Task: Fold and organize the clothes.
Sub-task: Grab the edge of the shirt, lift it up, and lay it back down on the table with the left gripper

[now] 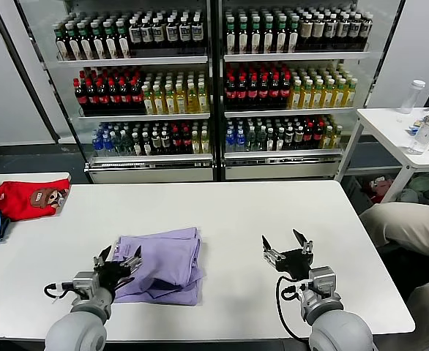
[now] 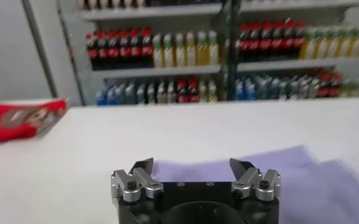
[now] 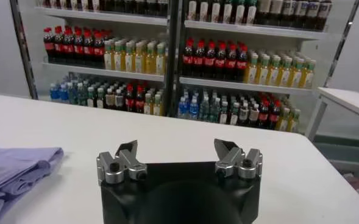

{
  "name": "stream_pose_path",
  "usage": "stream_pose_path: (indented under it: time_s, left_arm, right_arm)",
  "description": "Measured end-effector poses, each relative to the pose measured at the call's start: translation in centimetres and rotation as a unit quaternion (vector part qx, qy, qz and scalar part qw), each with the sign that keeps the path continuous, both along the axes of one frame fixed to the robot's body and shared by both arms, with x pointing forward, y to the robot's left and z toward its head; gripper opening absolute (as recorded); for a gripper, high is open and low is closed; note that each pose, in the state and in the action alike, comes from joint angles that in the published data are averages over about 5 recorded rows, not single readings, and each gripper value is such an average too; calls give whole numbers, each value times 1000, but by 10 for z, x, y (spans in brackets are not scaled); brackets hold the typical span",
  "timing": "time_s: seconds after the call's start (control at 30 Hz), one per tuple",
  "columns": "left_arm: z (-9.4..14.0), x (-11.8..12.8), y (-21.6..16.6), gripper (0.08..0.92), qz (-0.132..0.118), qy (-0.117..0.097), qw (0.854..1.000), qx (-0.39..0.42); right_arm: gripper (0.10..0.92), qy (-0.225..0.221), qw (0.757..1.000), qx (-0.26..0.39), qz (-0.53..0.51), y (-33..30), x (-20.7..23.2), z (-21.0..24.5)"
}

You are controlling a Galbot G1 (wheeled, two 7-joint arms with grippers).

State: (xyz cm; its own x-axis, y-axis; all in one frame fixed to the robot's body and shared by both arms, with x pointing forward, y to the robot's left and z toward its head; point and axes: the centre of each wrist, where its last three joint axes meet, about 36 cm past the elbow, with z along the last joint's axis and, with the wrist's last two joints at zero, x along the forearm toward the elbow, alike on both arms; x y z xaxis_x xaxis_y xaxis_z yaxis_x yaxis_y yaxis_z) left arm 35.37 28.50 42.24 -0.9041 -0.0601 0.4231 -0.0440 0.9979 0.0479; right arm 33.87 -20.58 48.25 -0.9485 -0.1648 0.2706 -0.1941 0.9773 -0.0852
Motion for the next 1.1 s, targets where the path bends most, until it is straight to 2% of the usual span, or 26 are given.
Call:
stream_pose_path:
  time_s: [0.13,0.3,0.4,0.57,1.1]
  left_arm:
    - [-11,1,18,823,12,13,1000,-4]
    - [-20,3,34,821,15,24,999,-21]
    - [-24,2,41,781,12,32,999,-36]
    - [-30,2,48,639,2,41,997,-66]
    - [-40,0,48,180,-16,50,992,-111]
  right_arm:
    - [823,-1,1000,-1,0,-1,0,0]
    - [823,-2,1000,0,0,0,0,1]
    - [823,-2,1000,0,0,0,1,0]
    - [823,-2,1000,0,-1,0,1,0]
    - [823,-2,1000,0,-1,0,1,0]
